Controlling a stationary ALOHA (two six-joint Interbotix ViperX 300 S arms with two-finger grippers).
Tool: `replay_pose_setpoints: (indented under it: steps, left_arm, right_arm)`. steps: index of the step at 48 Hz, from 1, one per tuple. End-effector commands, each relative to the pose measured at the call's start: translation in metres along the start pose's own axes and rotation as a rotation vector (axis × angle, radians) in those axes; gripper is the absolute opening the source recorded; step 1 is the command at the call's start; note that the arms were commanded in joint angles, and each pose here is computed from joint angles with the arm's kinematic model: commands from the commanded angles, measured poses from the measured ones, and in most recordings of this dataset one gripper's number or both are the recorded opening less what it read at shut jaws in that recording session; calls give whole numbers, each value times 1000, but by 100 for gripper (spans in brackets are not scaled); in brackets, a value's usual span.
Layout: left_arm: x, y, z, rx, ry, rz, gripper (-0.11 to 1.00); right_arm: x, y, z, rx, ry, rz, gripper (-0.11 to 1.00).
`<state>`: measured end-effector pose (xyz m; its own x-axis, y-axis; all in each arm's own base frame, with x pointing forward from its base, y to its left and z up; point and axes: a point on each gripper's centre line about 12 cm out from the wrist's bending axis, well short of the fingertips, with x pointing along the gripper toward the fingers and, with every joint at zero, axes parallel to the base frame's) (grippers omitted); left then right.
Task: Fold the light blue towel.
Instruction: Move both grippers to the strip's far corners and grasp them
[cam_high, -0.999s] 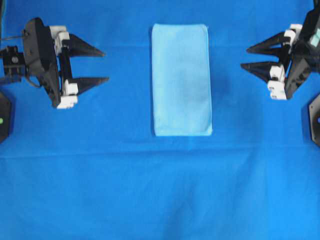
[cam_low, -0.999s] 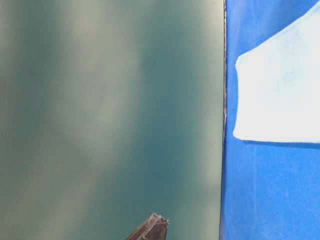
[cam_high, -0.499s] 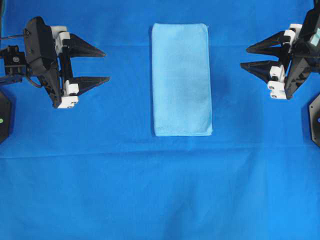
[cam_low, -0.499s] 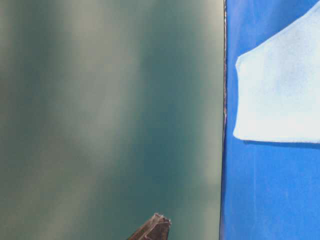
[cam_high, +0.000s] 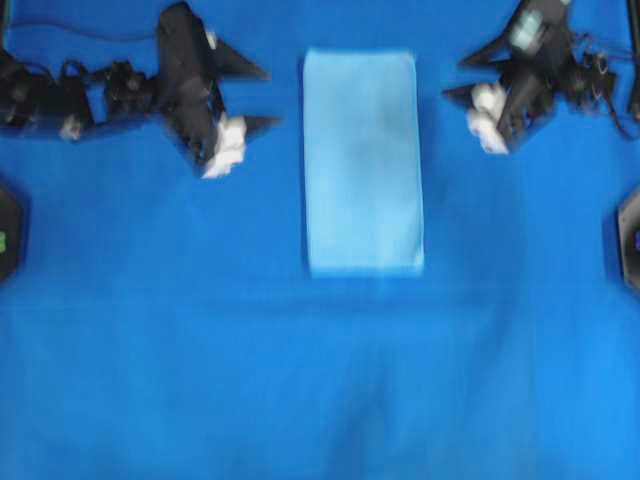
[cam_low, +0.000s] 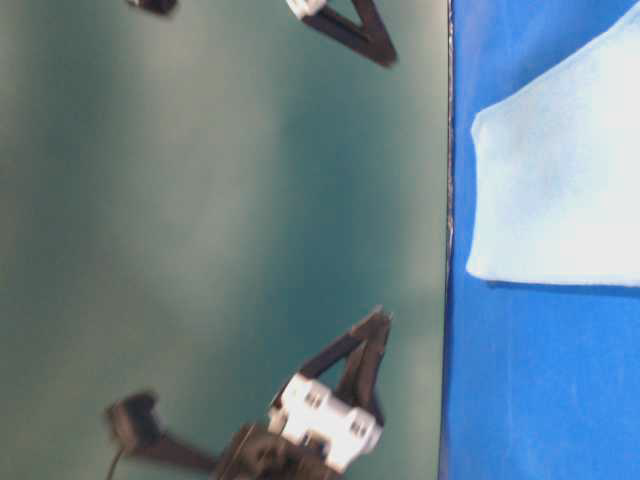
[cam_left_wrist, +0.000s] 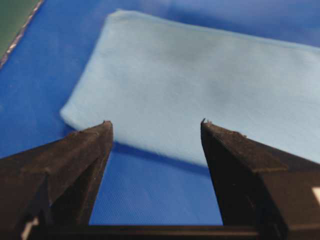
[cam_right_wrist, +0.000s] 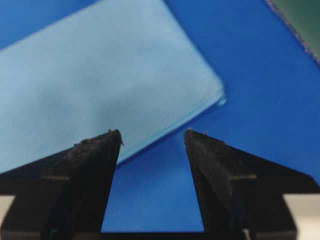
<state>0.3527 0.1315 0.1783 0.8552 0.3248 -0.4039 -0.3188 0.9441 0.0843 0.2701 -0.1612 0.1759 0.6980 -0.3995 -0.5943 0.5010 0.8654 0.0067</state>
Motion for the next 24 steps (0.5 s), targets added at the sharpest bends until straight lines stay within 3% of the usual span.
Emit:
replay_pose_setpoints:
  steps: [1, 24]
  left_arm:
    - [17, 14, 8, -9, -17, 33, 68]
    - [83, 66, -32, -54, 87, 133, 69]
  right_arm:
    - [18, -7, 13, -13, 8, -18, 59]
    - [86, -39, 6, -34, 127, -76, 58]
